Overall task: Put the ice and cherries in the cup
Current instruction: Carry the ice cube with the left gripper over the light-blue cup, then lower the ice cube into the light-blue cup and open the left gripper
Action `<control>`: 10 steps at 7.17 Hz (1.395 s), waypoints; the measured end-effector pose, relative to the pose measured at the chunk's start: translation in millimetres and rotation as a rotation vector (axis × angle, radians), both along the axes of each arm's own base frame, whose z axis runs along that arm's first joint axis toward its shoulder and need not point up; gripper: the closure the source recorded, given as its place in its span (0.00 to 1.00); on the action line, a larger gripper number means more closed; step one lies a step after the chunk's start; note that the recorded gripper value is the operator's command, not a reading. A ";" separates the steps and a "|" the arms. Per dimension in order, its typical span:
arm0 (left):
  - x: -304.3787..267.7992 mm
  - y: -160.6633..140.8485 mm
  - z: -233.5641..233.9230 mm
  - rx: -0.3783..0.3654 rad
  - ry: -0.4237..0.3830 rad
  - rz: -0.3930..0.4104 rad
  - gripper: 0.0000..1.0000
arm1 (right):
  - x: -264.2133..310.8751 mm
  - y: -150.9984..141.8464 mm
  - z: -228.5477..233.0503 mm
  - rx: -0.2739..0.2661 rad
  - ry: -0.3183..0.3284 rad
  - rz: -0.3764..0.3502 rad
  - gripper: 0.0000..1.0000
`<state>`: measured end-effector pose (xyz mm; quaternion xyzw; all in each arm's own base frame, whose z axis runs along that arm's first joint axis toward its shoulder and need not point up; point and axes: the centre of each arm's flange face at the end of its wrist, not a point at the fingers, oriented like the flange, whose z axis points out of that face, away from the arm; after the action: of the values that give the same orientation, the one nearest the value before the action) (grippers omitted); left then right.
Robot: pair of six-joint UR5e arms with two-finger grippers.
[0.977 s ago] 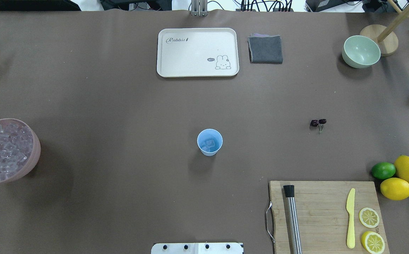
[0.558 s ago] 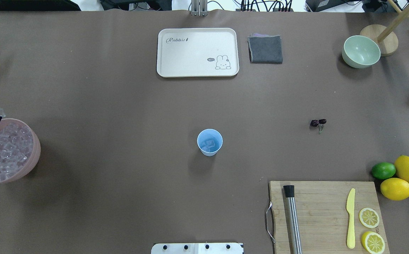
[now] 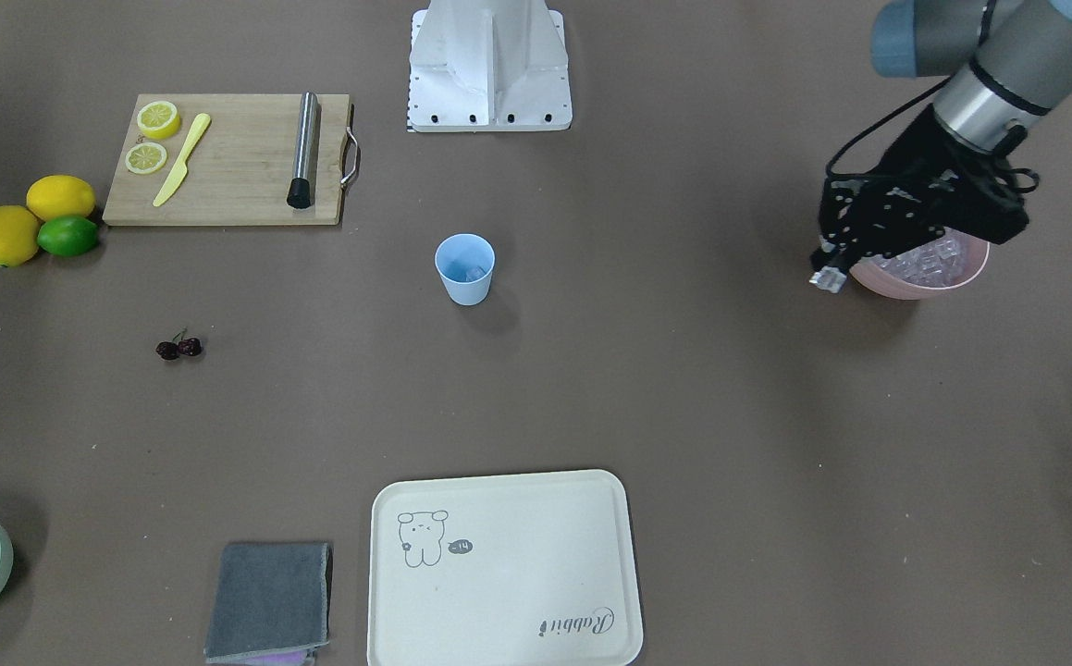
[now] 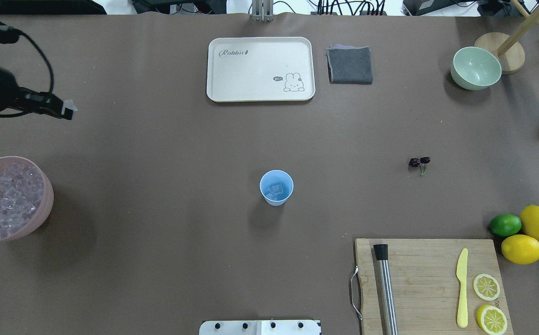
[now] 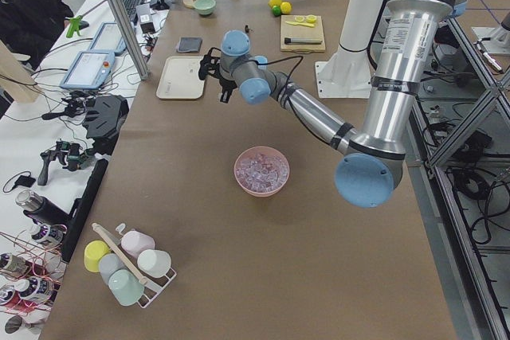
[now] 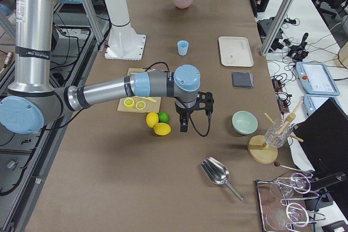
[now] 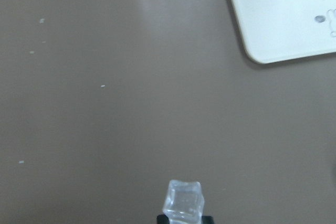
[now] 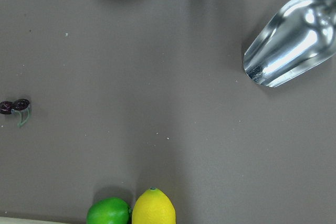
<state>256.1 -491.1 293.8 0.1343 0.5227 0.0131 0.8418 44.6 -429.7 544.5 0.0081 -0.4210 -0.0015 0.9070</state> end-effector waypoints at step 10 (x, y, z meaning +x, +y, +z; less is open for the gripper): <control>301.7 126.6 -145.7 -0.069 0.076 -0.129 1.00 | 0.1 6.1 7.2 -0.018 -0.001 0.001 0.00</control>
<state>557.7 -364.6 148.1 0.1389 0.5447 -0.0645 0.8245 44.6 -423.6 551.7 0.0001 -0.4215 0.0025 0.9068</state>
